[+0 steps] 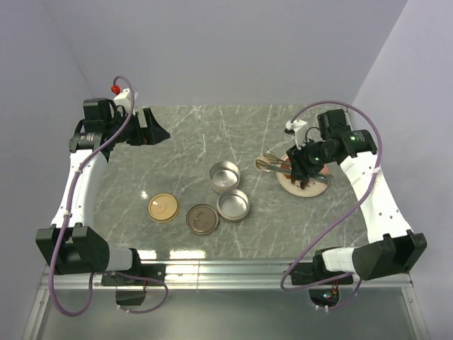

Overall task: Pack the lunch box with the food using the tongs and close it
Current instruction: Place the food into the lunch box

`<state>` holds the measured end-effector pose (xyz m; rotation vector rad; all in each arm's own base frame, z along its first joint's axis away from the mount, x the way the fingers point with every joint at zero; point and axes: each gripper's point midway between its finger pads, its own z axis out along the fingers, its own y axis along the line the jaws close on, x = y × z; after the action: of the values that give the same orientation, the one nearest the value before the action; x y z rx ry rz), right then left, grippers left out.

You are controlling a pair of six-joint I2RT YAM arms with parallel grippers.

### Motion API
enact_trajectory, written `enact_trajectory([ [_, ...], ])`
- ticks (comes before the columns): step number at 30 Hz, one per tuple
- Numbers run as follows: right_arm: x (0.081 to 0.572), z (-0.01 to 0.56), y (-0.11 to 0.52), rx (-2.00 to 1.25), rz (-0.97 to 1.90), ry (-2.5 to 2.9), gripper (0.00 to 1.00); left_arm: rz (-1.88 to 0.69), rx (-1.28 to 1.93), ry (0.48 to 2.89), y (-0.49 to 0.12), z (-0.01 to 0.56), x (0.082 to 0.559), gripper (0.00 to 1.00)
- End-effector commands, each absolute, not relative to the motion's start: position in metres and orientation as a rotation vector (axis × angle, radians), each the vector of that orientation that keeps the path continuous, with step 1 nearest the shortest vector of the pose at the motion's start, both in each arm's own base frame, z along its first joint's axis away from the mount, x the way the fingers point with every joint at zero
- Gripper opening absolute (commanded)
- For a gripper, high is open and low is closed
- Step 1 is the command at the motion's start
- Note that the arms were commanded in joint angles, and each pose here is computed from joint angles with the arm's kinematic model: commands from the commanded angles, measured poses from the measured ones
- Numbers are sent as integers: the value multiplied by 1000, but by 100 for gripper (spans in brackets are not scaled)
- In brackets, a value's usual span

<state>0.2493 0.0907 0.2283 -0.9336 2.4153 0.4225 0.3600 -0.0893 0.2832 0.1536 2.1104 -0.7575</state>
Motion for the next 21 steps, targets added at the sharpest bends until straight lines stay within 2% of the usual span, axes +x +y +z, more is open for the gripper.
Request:
enact_trajectory([
  [1, 266, 250, 106, -929, 418, 2321, 50, -751, 163, 2090, -89, 287, 363, 97],
  [16, 256, 241, 145, -1063, 458, 2300, 50, -739, 163, 2099, -87, 284, 363, 97],
  [21, 236, 233, 165, -1182, 519, 2288, 50, -731, 164, 2103, -86, 282, 362, 97],
])
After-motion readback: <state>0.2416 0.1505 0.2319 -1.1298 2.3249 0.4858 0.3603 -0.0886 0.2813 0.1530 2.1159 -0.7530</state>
